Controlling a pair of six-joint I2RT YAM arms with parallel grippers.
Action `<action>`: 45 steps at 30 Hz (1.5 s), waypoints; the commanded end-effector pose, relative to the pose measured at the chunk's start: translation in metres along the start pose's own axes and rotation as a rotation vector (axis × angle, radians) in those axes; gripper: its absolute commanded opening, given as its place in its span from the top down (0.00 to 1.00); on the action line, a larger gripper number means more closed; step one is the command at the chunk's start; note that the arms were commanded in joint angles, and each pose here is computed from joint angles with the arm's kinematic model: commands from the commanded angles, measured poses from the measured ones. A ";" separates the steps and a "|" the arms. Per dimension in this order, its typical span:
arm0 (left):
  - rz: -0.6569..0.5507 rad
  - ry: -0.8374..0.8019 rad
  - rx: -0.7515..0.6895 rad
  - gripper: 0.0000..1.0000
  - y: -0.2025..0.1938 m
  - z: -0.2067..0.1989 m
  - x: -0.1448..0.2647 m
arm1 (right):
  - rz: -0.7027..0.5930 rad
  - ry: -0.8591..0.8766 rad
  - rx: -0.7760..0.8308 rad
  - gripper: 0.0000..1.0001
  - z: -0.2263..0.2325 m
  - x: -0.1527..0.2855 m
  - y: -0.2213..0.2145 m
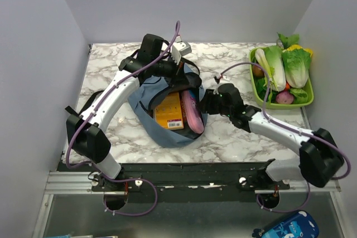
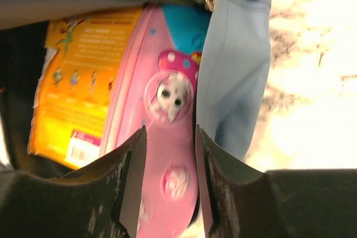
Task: Pack the student bag
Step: Place the stationery in the student bag.
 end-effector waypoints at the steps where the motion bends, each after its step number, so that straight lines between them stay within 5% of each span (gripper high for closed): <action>1: -0.061 -0.050 -0.074 1.00 0.014 -0.019 0.009 | 0.005 0.128 0.002 0.58 0.009 0.036 -0.014; 4: -0.064 -0.039 -0.078 1.00 0.016 -0.018 0.009 | 0.015 0.254 0.011 0.69 0.016 0.061 -0.034; 8: -0.061 -0.028 -0.078 1.00 0.015 -0.016 0.008 | 0.059 0.395 0.030 0.99 0.022 0.081 -0.059; 13: -0.064 -0.022 -0.072 1.00 0.018 -0.014 0.007 | 0.135 0.500 0.028 0.99 0.028 0.090 -0.080; 18: -0.067 -0.027 -0.068 1.00 0.020 -0.016 0.008 | 0.204 0.419 0.005 0.99 0.020 0.064 -0.088; 26: -0.027 -0.066 -0.060 1.00 0.009 -0.019 0.007 | 0.085 0.232 0.032 0.99 0.014 0.015 -0.044; 34: 0.039 -0.123 -0.042 1.00 -0.011 -0.020 -0.005 | -0.165 0.053 -0.008 0.99 0.004 -0.016 0.010; 39: 0.048 -0.120 -0.028 1.00 -0.013 -0.016 -0.011 | -0.100 0.033 -0.023 0.99 0.004 -0.046 0.003; 45: 0.039 -0.091 -0.021 0.96 -0.011 -0.012 -0.012 | -0.086 0.021 -0.048 0.99 -0.004 -0.024 -0.017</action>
Point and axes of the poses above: each gripper's point midway between its finger pads, its own x axis back along the fingers, its own z axis along the line the jaws close on, y = z × x, the point moved 5 cm from there along x, back along the fingers, and after that the axes turned 7 degrees about x, right-handed, at the moved point
